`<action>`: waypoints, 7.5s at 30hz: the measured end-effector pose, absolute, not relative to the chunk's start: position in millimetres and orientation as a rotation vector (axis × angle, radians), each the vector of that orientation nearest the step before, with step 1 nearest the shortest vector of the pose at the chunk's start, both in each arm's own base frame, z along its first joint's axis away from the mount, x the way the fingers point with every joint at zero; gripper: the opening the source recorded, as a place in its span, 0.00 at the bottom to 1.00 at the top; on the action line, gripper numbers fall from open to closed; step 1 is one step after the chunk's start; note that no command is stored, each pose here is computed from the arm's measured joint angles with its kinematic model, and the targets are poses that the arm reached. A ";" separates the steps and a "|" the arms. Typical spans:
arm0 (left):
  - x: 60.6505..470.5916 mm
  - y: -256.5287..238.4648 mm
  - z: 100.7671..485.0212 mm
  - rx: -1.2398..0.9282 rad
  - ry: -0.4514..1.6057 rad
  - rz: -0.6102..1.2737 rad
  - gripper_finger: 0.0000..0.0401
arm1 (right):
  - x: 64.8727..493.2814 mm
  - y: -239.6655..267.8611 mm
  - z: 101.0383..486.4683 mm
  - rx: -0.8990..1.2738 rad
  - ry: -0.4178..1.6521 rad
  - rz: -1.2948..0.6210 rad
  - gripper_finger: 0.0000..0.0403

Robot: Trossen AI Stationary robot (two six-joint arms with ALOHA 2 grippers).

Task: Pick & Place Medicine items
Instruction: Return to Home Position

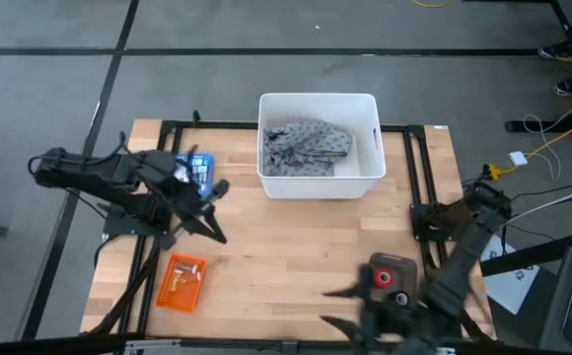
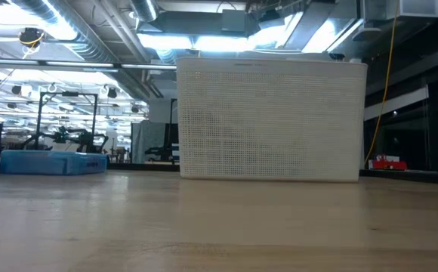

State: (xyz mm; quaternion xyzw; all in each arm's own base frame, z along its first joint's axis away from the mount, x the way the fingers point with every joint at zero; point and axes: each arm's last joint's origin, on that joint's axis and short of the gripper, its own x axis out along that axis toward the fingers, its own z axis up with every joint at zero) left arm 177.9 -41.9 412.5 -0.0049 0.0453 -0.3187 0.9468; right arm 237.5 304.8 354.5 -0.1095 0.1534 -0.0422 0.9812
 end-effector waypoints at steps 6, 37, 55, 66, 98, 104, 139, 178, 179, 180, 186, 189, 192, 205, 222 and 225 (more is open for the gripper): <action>132.5 -38.5 371.0 -0.054 -0.031 -0.579 0.01 | 220.5 328.7 363.1 -0.226 0.217 -0.002 0.53; 80.9 -54.0 263.1 -0.045 -0.104 -0.509 0.00 | 129.5 199.3 275.5 0.003 -0.086 0.217 0.53; 74.2 -52.7 195.0 -0.011 -0.109 -0.623 0.01 | 95.6 162.3 212.4 0.090 -0.155 0.350 0.53; 67.0 -40.5 219.6 0.004 -0.037 -0.594 0.01 | 73.5 120.4 196.4 0.069 -0.330 0.350 0.53; 89.6 -24.1 178.8 -0.045 0.010 -0.449 0.00 | 48.0 100.7 187.8 0.088 -0.116 0.444 0.53; 90.1 -20.3 179.3 -0.028 0.000 -0.459 0.01 | 67.9 95.4 188.5 -0.014 -0.187 0.557 0.53; 75.8 47.3 168.1 -0.128 0.000 -0.160 0.01 | 95.2 37.1 172.7 0.065 -0.030 0.050 0.53; 65.8 78.2 164.5 -0.033 0.021 0.649 0.02 | 89.6 24.5 165.0 -0.279 0.102 -0.521 0.53; 65.8 78.2 164.5 -0.033 0.021 0.649 0.02 | 89.6 24.5 165.1 -0.266 0.098 -0.522 0.53; 65.8 78.2 164.5 -0.033 0.021 0.649 0.02 | 89.6 24.5 165.0 -0.254 0.095 -0.522 0.53; 65.8 78.2 164.6 -0.030 0.021 0.648 0.02 | 89.6 24.6 165.1 -0.052 0.041 -0.528 0.53; 65.8 78.2 164.6 -0.030 0.021 0.648 0.02 | 89.6 24.6 165.1 0.059 0.011 -0.529 0.53; 65.8 78.2 164.6 -0.030 0.021 0.647 0.01 | 89.6 24.6 165.1 0.107 -0.002 -0.529 0.53; 65.8 78.1 164.6 -0.030 0.021 0.647 0.01 | 89.6 24.6 165.1 0.096 0.001 -0.529 0.53; 65.8 78.1 164.6 -0.030 0.020 0.646 0.02 | 89.6 24.6 165.1 0.096 0.001 -0.529 0.53; 65.8 78.1 164.6 -0.031 0.021 0.646 0.02 | 89.6 24.6 165.1 0.096 0.001 -0.529 0.53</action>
